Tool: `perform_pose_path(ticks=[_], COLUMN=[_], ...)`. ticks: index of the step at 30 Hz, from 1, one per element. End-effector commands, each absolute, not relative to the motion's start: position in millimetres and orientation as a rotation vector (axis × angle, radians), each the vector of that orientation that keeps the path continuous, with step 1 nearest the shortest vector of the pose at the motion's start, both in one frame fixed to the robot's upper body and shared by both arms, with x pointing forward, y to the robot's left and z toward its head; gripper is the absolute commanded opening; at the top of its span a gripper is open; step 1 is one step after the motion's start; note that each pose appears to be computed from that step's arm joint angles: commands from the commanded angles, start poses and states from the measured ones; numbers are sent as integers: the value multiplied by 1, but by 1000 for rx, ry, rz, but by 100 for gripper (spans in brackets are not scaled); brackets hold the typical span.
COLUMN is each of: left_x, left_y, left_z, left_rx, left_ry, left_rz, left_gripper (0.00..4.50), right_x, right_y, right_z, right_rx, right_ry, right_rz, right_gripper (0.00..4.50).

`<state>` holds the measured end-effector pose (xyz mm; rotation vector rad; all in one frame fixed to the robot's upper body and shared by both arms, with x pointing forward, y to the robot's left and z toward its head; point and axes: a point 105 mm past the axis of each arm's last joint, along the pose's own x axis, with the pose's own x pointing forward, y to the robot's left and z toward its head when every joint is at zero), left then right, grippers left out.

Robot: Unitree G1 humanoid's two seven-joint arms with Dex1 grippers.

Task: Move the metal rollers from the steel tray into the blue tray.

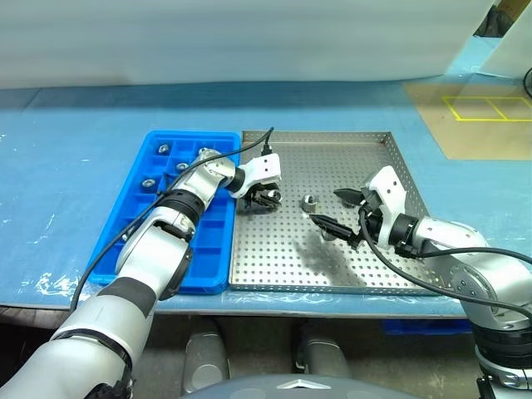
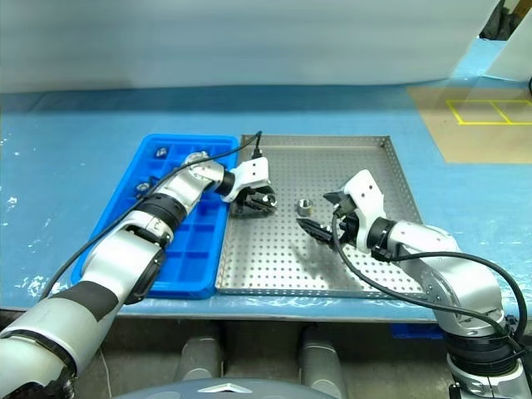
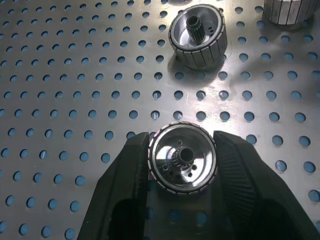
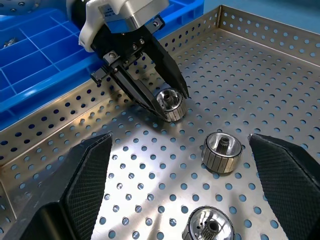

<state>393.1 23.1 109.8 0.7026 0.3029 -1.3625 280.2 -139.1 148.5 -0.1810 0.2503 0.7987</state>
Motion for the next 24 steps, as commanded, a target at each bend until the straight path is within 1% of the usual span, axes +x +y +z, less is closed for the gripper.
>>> perform_pose_path(ticks=[1,11,17,24], left_x=[393,383,368,354], left_y=[20,41,59,83], left_z=[137,161,169,174], left_rx=[674,640,614,591], left_ry=[211,170,181,203], left_rz=[-1375,-1311,-1254,-1136], left_gripper=[163,163,163,163], right_x=[280,289,300,310], right_y=[-131,-117,-111,-97], right_z=[159,159,155,156], right_rx=[-186,-186,-208,-215], right_ry=[200,204,210,195], right_rz=[852,970,1013,1095], right_gripper=[450,450,450,450])
